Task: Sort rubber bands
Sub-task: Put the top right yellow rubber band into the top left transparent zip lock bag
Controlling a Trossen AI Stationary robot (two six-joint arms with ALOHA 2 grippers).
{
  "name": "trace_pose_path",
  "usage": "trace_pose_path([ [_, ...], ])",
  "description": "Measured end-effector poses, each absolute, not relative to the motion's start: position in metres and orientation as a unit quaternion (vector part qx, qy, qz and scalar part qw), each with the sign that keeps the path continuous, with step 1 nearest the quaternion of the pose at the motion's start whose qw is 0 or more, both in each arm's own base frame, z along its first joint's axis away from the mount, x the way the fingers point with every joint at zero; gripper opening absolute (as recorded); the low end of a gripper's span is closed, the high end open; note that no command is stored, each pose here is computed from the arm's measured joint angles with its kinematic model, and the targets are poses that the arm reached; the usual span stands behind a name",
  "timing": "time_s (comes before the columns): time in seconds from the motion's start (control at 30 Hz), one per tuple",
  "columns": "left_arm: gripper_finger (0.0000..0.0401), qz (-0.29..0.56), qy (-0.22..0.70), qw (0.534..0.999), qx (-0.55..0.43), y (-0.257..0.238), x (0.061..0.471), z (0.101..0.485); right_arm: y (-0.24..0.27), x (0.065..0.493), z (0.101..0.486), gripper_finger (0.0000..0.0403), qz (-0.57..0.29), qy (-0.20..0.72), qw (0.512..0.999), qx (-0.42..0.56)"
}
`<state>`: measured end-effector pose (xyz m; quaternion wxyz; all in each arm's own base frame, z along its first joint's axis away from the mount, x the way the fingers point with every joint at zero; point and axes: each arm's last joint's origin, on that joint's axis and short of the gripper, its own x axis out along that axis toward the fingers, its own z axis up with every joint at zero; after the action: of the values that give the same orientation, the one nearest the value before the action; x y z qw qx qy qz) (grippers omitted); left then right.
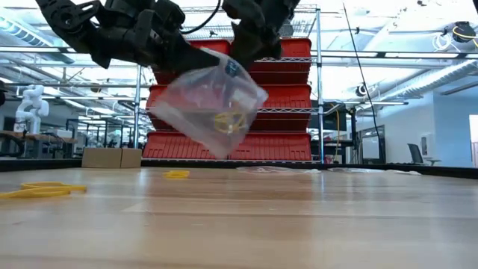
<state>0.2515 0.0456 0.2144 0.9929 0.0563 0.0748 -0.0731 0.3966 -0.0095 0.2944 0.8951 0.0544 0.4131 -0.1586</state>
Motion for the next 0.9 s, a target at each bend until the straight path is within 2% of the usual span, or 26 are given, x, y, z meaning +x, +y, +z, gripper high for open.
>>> trace_pose_path([
  [0.1,0.0000,-0.068,0.067,0.994,0.049,0.043,0.252,0.216,-0.008,0.402,0.288,0.0078,-0.146,0.416,0.897,0.030],
  [0.27,0.0000,-0.053,0.066,0.995,0.051,0.041,0.253,0.217,0.001,0.411,0.273,0.0010,-0.124,0.429,0.894,-0.012],
  [0.57,0.0000,-0.049,0.070,0.995,0.051,0.039,0.254,0.216,0.014,0.408,0.281,0.0000,-0.130,0.412,0.902,-0.020],
  [0.77,0.0000,-0.042,0.081,0.994,0.058,0.036,0.255,0.213,0.015,0.398,0.251,0.0000,-0.127,0.408,0.904,-0.005],
  [0.9,0.0000,-0.035,0.095,0.993,0.062,0.037,0.258,0.206,0.009,0.385,0.236,0.0000,-0.088,0.343,0.934,0.043],
])
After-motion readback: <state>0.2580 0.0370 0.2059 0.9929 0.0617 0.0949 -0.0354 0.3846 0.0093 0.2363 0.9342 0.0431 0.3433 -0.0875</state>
